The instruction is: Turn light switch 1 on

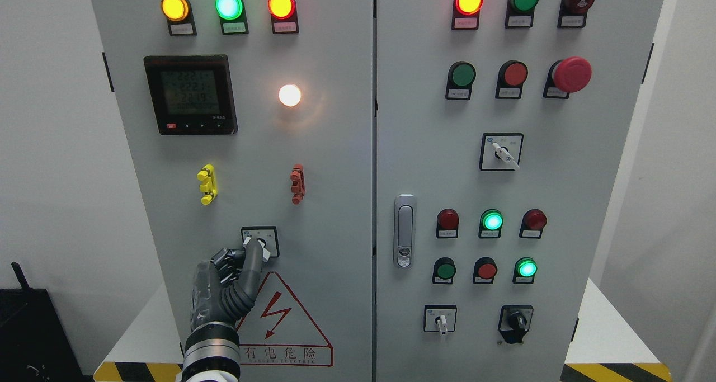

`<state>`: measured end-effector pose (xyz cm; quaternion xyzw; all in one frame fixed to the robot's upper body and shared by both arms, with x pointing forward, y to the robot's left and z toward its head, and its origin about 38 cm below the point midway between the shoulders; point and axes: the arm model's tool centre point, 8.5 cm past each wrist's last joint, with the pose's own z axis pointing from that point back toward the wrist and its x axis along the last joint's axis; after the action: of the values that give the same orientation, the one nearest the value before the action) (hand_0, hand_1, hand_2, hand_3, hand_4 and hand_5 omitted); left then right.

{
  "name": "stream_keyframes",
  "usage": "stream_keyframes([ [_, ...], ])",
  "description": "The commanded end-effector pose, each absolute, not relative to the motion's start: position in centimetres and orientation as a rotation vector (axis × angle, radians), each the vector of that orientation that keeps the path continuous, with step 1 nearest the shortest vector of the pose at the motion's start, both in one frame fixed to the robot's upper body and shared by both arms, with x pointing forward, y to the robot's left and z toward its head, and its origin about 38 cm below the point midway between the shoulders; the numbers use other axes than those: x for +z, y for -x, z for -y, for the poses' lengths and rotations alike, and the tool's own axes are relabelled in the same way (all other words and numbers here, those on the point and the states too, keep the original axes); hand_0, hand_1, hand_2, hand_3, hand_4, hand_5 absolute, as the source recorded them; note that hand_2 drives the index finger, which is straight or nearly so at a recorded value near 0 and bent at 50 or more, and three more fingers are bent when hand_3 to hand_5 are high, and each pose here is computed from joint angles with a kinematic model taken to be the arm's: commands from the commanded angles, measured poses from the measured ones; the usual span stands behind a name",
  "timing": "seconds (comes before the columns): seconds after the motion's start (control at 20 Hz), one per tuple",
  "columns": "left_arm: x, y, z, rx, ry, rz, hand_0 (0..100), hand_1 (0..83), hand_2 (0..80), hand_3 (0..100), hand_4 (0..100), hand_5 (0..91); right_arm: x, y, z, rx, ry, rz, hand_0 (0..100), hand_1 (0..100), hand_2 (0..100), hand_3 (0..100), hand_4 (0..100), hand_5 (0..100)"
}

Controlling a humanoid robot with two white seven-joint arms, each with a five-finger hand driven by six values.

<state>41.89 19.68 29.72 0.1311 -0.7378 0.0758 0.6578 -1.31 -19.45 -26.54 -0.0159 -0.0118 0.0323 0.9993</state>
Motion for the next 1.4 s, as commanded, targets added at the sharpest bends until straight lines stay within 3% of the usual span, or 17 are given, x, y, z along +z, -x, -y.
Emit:
stream_keyframes([
  [0.0, 29.66, -41.92, -19.64, 0.171, -0.295, 1.668, 50, 47.8, 61.7, 76, 80, 66.0, -26.54, 1.34, 19.44, 0.04, 0.031, 0.021, 0, 0, 0, 0, 0, 0],
  [0.85, 29.58, -42.03, -19.45, 0.163, -0.294, 1.667, 29, 46.3, 62.7, 77, 80, 66.7, -26.54, 1.33, 19.44, 0.04, 0.031, 0.023, 0, 0, 0, 0, 0, 0],
  [1.35, 29.36, -41.71, -19.2, 0.156, -0.288, 1.67, 25, 45.5, 63.0, 77, 80, 66.8, -26.54, 1.34, 19.44, 0.04, 0.031, 0.021, 0, 0, 0, 0, 0, 0],
])
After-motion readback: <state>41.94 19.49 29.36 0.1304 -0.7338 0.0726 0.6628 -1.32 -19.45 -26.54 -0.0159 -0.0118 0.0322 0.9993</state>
